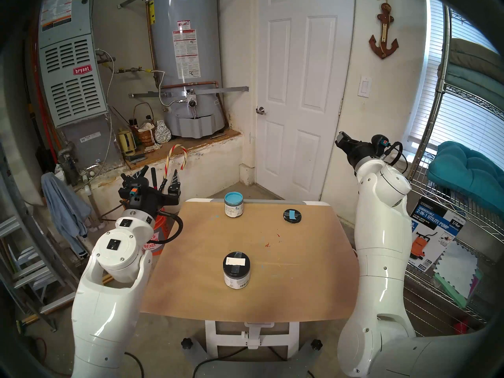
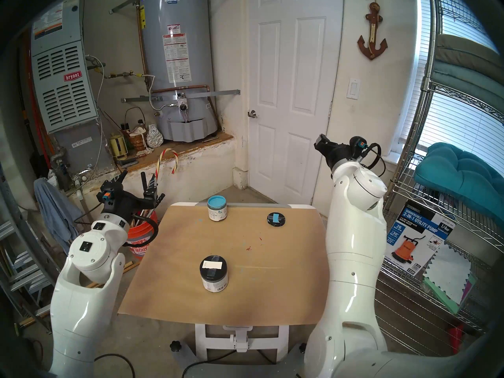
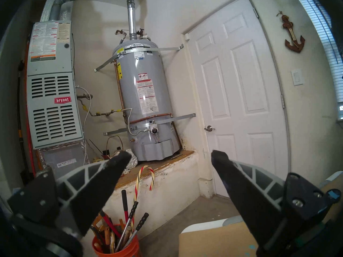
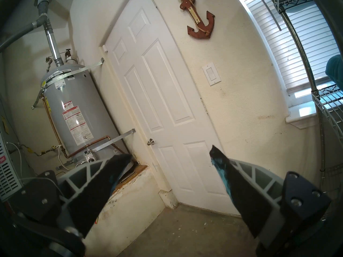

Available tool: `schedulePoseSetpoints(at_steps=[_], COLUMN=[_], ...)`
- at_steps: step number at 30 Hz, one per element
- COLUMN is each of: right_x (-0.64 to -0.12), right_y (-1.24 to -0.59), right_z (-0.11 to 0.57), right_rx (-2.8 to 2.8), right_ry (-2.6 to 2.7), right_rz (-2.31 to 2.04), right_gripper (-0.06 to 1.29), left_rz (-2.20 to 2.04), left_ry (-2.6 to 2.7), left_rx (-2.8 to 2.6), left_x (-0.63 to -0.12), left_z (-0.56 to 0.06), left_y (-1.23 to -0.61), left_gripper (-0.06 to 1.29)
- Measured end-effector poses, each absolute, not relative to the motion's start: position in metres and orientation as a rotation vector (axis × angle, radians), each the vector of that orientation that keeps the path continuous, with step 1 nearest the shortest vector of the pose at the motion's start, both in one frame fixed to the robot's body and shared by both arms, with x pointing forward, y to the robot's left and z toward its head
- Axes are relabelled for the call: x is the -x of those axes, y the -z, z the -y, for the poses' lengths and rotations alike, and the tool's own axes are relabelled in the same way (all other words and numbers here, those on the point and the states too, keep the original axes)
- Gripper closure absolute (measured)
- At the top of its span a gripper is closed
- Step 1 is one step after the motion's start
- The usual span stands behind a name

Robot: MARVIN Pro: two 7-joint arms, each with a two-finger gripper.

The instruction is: Open paint jar

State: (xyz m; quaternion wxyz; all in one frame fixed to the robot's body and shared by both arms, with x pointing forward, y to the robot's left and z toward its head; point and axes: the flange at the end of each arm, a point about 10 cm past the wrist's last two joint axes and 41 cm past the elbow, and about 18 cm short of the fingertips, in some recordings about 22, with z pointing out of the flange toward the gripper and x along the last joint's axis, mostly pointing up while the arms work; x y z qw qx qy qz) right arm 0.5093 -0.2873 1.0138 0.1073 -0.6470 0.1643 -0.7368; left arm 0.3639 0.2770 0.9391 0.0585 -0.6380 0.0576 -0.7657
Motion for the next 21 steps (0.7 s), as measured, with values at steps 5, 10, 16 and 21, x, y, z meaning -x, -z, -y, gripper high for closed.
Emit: schedulePoseSetpoints(at_steps=[5, 10, 16, 21], right_x=[-0.510, -0.510, -0.510, -0.510], right_y=[-1.013, -1.013, -1.012, -1.012], right_z=[0.287, 0.288, 0.288, 0.288], right_rx=[1.906, 1.906, 1.908, 1.908], right_ry=[2.167, 2.165, 2.163, 2.162], right_rz=[-0.484, -0.484, -0.484, -0.484], right_gripper=[0.01, 0.01, 0.01, 0.01], left_rz=[-0.218, -0.283, -0.349, -0.396], left_ry=[2.352, 2.337, 2.288, 2.266], left_rx=[1.962, 2.005, 2.101, 2.160], left_x=[-0.347, -0.330, -0.310, -0.293], left_z=[-0.277, -0.282, -0.291, -0.299], left_y=[-0.942, -0.943, -0.936, -0.936], left_gripper=[0.01, 0.01, 0.01, 0.01])
